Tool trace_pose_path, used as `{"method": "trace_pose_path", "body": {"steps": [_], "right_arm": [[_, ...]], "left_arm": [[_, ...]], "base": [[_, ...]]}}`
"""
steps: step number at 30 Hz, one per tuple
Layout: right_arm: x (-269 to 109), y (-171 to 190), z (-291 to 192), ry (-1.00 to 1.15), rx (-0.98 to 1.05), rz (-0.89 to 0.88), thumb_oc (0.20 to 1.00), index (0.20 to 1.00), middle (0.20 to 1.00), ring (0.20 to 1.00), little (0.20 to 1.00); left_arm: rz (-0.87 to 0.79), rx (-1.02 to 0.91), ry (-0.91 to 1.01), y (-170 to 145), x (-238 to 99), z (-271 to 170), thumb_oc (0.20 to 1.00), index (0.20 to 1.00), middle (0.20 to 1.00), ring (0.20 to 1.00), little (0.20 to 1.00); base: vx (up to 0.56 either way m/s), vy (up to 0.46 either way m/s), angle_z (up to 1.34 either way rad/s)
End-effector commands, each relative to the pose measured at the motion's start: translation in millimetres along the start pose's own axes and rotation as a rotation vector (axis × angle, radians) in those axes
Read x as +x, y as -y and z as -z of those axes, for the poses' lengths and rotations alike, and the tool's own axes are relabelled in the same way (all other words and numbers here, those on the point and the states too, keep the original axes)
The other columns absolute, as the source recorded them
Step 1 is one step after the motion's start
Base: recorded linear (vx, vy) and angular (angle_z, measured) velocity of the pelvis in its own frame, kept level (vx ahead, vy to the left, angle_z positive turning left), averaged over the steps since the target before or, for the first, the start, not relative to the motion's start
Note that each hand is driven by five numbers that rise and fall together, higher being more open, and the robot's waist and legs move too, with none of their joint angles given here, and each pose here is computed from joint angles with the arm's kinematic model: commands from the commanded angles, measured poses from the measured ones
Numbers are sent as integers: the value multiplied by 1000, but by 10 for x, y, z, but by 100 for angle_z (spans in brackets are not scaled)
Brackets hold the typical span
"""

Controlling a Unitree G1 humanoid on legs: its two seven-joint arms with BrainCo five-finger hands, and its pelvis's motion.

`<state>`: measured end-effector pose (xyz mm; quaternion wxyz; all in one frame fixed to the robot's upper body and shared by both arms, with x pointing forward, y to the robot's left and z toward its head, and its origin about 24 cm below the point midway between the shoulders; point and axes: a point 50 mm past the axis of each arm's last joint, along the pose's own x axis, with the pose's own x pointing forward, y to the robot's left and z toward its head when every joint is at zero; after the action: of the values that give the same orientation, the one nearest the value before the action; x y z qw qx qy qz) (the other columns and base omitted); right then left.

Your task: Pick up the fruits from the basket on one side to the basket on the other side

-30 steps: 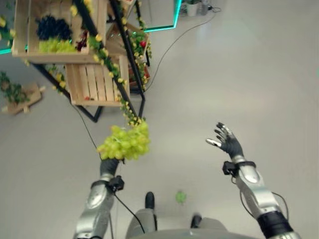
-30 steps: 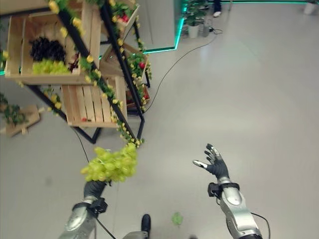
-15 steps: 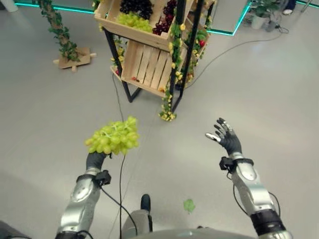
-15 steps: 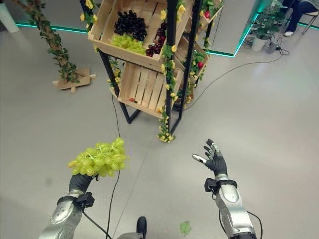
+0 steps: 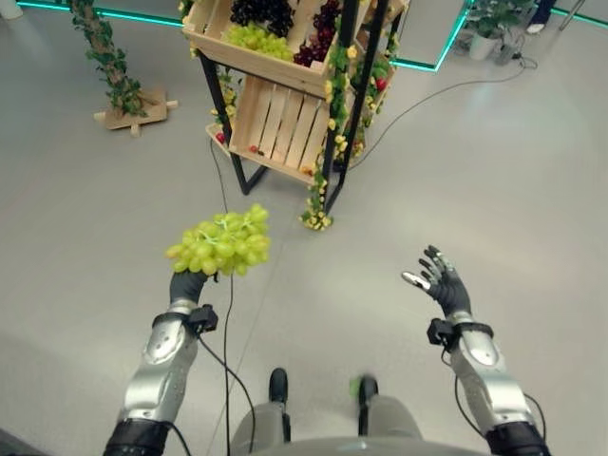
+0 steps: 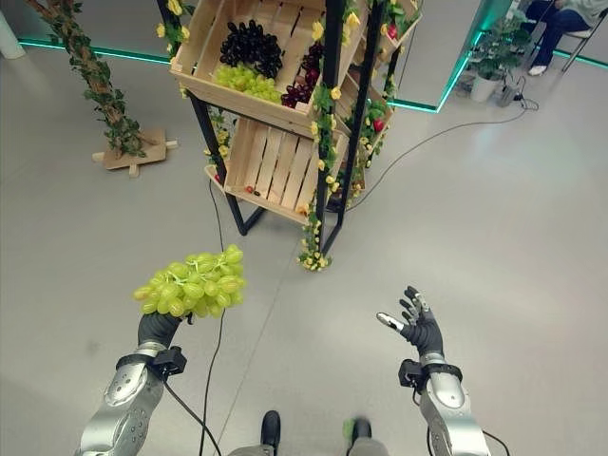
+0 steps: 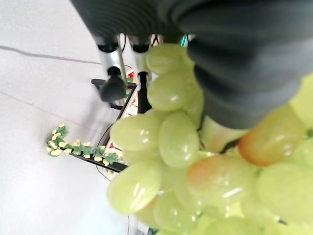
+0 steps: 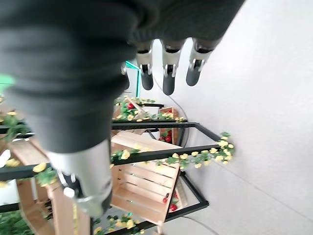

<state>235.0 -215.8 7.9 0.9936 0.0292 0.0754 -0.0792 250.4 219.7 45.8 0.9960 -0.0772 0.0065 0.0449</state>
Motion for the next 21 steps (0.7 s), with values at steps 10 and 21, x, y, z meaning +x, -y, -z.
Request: {"method": "trace_pose_path", "body": {"steps": [10, 21], "right_arm": [[58, 225, -269, 127, -7, 31, 1000, 1000, 1000, 1000, 1000], [124, 283, -364, 144, 1, 37, 1000, 1000, 1000, 1000, 1000]], "left_arm": [[49, -58, 222, 150, 49, -362, 200, 200, 200, 200, 200], [-31, -123, 216, -14, -133, -324, 200, 200, 200, 200, 200]], "base": [[290, -176, 16], [285, -162, -14]]}}
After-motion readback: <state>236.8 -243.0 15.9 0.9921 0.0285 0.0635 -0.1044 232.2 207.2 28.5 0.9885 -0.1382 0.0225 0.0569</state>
